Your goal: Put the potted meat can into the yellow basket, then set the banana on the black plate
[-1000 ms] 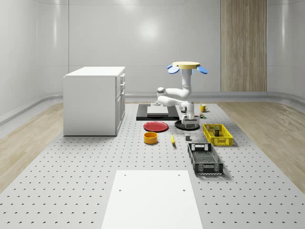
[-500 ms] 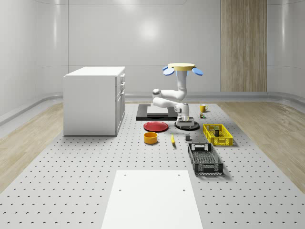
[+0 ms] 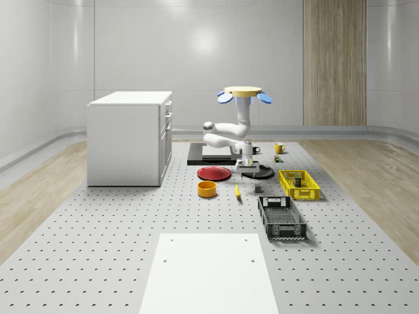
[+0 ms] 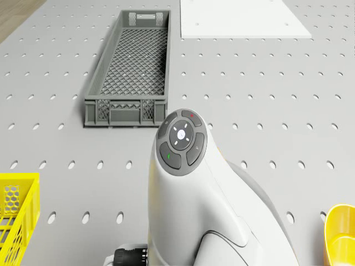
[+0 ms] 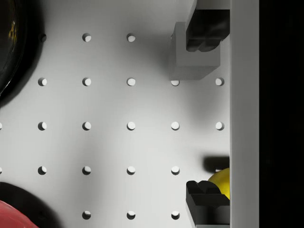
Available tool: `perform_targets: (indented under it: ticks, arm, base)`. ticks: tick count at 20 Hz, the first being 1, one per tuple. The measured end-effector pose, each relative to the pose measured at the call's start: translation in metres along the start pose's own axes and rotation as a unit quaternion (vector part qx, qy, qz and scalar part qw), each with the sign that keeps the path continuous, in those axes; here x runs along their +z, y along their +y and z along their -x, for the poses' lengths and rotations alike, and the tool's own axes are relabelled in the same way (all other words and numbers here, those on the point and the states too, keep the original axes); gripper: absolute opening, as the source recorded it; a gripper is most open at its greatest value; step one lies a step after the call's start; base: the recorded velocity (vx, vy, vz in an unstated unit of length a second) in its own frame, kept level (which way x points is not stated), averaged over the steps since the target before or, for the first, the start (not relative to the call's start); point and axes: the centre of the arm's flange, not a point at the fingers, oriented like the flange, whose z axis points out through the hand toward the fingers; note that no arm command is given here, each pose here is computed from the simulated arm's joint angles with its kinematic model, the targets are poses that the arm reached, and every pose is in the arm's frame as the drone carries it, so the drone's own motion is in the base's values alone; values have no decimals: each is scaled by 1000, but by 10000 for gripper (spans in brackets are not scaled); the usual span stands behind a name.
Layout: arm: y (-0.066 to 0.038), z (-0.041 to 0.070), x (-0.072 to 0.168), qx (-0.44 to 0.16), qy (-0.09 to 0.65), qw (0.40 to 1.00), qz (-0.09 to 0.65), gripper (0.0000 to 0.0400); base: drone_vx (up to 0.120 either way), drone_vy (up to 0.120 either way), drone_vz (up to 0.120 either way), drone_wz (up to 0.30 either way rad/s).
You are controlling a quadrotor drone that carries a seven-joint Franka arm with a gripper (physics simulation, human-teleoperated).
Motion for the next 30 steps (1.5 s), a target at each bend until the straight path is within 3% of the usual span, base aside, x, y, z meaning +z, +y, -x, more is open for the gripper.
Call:
perform_targets:
  ticks: [5, 12, 20, 30]
  arm:
    - [0, 0, 0, 0, 0, 1000, 0, 400]
    - [0, 0, 0, 0, 0, 1000, 0, 400]
    - [0, 0, 0, 0, 0, 1000, 0, 400]
    - [0, 0, 0, 0, 0, 1000, 0, 400]
  base:
    - [64, -112, 0, 0]
    - [120, 0, 0, 0]
    - [120, -115, 0, 0]
    - [44, -4, -60, 0]
